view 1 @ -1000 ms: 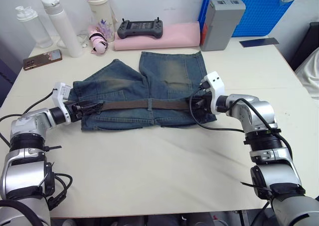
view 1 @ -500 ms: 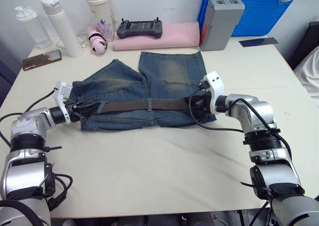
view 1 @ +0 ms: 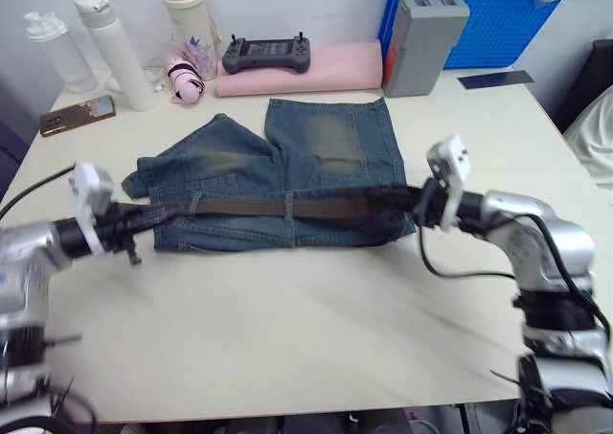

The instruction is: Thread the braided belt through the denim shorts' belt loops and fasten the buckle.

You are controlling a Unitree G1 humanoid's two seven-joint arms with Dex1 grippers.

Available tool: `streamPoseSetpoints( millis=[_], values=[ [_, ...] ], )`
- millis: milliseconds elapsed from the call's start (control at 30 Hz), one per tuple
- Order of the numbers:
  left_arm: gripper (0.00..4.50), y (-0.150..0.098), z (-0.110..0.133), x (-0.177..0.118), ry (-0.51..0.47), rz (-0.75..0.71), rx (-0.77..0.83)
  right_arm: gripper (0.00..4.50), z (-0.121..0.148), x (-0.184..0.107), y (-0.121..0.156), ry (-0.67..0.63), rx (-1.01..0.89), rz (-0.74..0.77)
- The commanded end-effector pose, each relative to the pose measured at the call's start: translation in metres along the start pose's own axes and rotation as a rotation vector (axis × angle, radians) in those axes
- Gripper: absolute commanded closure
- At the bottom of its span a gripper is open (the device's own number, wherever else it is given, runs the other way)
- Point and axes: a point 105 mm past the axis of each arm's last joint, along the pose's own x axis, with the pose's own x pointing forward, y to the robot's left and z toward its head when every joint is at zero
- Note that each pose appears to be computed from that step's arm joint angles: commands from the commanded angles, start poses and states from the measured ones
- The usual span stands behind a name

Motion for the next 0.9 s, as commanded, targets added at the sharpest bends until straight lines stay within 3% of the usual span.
streamPoseSetpoints(
  millis=[33,200,433,600,733,900],
  values=[
    [4.16,-0.025,0.006,-0.013,0.045,0.023,0.282,4.48,-0.004,-0.017,0.022,0.058,-0.086,0.104],
    [4.16,-0.024,-0.009,-0.027,0.037,0.124,0.196,4.48,-0.025,-0.017,0.013,0.15,-0.101,0.062],
    [4.16,-0.004,0.02,-0.026,-0.074,0.117,0.032,4.48,-0.031,-0.006,0.017,0.162,-0.159,0.107],
    [4.16,0.047,0.03,-0.009,-0.116,0.137,-0.243,4.48,-0.035,0.001,0.019,0.161,-0.166,0.118],
    [3.18,0.075,0.03,0.026,-0.15,0.106,-0.366,4.48,-0.035,0.005,0.022,0.162,-0.183,0.132],
    [0.95,0.089,0.031,0.062,-0.149,0.062,-0.433,4.48,-0.036,0.007,0.027,0.162,-0.194,0.144]
  ],
)
